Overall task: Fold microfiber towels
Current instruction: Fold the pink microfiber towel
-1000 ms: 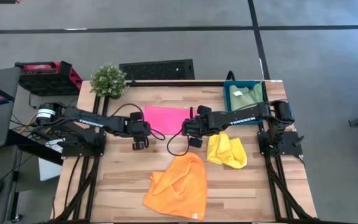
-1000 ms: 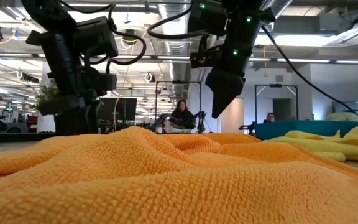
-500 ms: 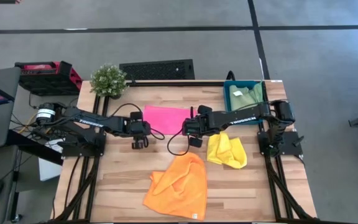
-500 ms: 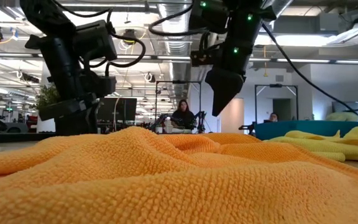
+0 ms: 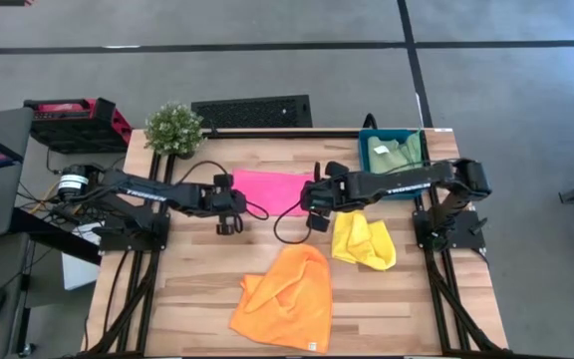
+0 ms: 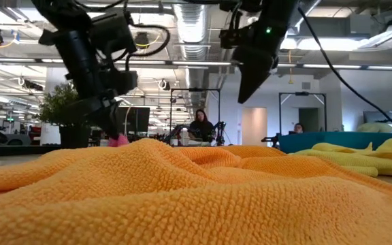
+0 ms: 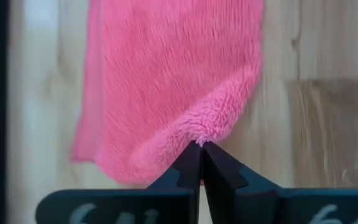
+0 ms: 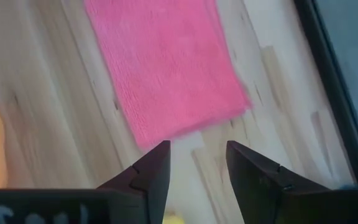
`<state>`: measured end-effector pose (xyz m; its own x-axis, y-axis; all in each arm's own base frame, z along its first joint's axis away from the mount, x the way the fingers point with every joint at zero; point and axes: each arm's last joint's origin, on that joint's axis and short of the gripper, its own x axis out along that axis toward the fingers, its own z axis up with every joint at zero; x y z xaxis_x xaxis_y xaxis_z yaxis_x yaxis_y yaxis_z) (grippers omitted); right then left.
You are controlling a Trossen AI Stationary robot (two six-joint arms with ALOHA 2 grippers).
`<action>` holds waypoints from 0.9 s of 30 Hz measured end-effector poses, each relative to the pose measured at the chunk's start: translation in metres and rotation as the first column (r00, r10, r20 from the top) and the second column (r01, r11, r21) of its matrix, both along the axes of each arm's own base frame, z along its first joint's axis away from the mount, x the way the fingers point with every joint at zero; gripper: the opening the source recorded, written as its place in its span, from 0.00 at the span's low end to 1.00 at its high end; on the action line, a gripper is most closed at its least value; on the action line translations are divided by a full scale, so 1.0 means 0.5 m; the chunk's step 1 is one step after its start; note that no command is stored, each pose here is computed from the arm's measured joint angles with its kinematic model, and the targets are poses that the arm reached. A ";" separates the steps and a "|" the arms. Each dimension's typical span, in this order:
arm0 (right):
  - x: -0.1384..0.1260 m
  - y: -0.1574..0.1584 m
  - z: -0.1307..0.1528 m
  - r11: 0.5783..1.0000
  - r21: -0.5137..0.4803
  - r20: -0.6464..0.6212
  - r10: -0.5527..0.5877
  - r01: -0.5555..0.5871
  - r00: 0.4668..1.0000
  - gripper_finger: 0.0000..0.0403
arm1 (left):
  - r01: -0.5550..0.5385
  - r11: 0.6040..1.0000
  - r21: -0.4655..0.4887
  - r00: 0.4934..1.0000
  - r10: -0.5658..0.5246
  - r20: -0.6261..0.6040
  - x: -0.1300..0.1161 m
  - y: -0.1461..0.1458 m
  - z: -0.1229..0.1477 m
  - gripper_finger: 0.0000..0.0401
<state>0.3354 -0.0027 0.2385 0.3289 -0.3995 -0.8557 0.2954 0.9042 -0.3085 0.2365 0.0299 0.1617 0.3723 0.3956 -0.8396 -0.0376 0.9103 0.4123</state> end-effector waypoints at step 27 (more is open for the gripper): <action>-0.072 0.039 0.099 0.999 0.006 0.103 0.041 -0.042 0.994 0.43 | 0.370 0.914 0.168 0.928 -0.370 -0.036 0.292 0.066 0.067 0.00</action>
